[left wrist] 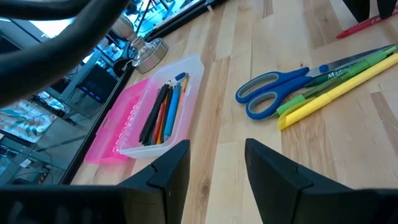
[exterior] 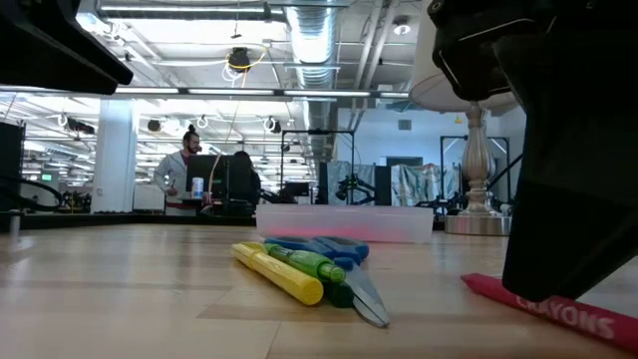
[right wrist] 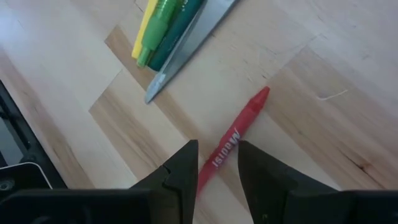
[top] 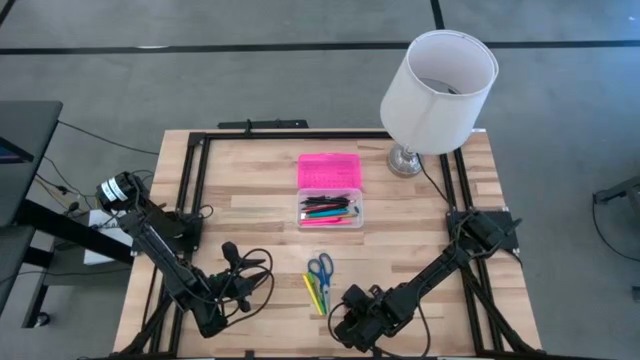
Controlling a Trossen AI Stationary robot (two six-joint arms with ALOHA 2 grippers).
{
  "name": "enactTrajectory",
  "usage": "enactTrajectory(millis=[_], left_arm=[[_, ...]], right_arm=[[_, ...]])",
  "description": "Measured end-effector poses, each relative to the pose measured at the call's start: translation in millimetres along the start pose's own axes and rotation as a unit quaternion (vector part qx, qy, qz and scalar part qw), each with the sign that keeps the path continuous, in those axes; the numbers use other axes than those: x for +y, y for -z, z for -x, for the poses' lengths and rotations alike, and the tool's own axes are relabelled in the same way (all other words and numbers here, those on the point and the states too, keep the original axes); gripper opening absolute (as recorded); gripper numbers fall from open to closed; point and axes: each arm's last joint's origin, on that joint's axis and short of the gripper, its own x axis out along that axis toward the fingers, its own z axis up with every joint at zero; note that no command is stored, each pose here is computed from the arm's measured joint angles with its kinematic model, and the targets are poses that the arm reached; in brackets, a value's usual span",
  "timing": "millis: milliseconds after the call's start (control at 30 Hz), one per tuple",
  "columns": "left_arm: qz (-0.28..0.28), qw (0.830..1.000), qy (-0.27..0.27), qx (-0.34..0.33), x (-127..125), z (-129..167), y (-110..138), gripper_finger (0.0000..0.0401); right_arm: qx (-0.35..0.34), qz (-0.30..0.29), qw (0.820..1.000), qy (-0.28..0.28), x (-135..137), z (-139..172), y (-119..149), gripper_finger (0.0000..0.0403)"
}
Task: Pick & place school supplies into a supply box
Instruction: Put the red crayon into the supply box
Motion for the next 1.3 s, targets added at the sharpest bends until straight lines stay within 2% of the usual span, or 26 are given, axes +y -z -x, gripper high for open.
enactTrajectory(millis=[233,433,733,1033,1300], left_arm=[[0.000,1.000,0.000,0.000,0.0,0.0,0.0,0.0148],[0.000,1.000,0.000,0.000,0.0,0.0,0.0,0.0148],[0.000,1.000,0.000,0.000,0.0,-0.1,0.0,0.0148],[0.000,1.000,0.000,0.000,0.0,-0.1,0.0,0.0148],[0.000,1.000,0.006,0.004,-0.4,-0.1,0.3,0.0148]], right_arm=[[-0.004,-0.001,1.000,-0.001,0.2,-0.6,-0.5,0.0107],[0.034,0.007,0.999,0.016,-3.6,0.0,1.0,0.0106],[0.074,0.095,0.992,0.030,-8.8,-0.2,-1.5,0.0106],[0.096,0.241,0.965,0.029,-12.7,-0.8,-4.4,0.0107],[0.122,0.289,0.947,0.065,-19.0,2.3,-12.8,0.0107]])
